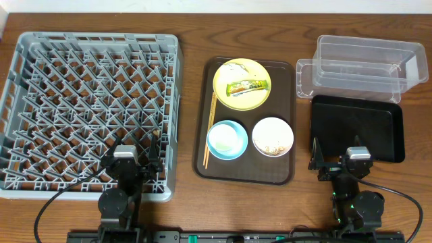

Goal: Sort waste into correct bins and load items into the dishwasher

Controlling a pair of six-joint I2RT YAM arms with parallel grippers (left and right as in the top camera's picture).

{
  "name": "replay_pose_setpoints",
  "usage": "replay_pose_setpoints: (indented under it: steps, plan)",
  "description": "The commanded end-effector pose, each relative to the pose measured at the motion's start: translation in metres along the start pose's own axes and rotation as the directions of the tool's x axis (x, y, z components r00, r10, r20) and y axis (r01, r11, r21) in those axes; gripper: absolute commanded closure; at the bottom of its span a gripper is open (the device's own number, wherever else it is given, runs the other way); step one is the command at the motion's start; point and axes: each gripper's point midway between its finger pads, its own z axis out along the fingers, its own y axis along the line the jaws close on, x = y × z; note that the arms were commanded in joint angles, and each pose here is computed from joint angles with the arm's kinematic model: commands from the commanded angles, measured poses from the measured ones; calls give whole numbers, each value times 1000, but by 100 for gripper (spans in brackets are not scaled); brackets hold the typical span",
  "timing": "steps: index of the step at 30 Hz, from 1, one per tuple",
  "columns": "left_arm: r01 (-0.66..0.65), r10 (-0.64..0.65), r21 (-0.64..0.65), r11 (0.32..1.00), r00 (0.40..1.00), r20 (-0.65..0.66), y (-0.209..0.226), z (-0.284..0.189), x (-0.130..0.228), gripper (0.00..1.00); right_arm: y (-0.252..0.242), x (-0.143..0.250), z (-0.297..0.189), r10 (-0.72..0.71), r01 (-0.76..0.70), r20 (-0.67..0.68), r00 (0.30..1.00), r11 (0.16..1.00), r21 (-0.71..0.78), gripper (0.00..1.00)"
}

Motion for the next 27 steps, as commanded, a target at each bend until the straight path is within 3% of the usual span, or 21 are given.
replay_pose_setpoints:
  steps: [1, 27]
  plan:
    - [-15, 14, -18, 1000, 999, -50, 4, 1, 16, 11, -1, 0, 0, -11, 11, 1, 1000, 1000, 4, 1]
    - [-16, 15, -25, 1000, 999, -46, 5, 1, 15, 11, -2, 0, 0, -11, 11, 3, 1000, 1000, 8, 1]
